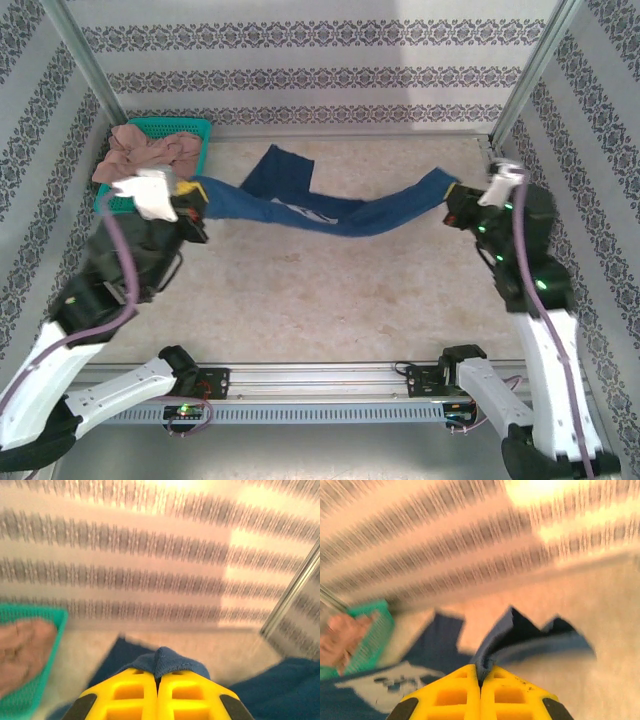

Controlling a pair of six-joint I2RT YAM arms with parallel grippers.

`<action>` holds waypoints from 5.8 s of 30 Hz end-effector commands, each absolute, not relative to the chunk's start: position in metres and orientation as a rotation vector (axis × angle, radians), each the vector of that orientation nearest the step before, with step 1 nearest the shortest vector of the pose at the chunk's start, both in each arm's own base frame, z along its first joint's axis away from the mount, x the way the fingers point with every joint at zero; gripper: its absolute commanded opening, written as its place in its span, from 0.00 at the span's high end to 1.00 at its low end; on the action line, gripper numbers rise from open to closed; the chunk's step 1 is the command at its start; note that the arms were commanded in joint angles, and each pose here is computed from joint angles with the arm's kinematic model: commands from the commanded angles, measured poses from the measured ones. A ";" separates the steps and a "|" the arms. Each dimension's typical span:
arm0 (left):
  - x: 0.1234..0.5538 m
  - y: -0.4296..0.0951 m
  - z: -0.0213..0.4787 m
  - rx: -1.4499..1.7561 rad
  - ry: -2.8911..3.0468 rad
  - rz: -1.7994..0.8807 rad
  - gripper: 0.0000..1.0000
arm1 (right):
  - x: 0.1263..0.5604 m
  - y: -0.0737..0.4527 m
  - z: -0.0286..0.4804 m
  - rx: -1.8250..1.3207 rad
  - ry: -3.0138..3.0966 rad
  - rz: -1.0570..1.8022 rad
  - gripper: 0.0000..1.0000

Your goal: Fold the inside-out t-shirt

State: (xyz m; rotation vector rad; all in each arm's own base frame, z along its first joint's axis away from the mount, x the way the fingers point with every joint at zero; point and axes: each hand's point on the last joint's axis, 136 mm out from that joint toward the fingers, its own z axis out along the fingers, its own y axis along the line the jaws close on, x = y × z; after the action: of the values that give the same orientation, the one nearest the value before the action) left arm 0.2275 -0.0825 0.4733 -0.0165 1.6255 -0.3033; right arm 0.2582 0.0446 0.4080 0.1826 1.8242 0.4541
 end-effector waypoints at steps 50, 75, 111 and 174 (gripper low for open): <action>0.587 -0.096 0.245 -0.218 2.156 -0.485 0.07 | 0.444 0.105 0.107 0.238 2.625 0.369 0.37; 0.203 -0.188 0.019 -0.042 3.056 -0.773 0.15 | 0.384 0.033 0.011 0.726 2.930 0.370 0.58; 0.209 -0.183 0.085 0.025 2.858 -0.607 0.14 | 0.247 -0.025 0.020 0.906 2.887 0.149 0.46; 0.083 -0.155 0.039 0.063 3.237 -0.353 1.00 | 0.244 -0.003 0.034 0.795 2.874 0.244 1.00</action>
State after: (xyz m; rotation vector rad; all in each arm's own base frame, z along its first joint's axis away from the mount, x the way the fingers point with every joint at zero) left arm 0.0786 -0.1482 0.0218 0.0768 3.2966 -0.2742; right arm 0.2613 -0.0017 0.0300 0.7908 2.8554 0.2893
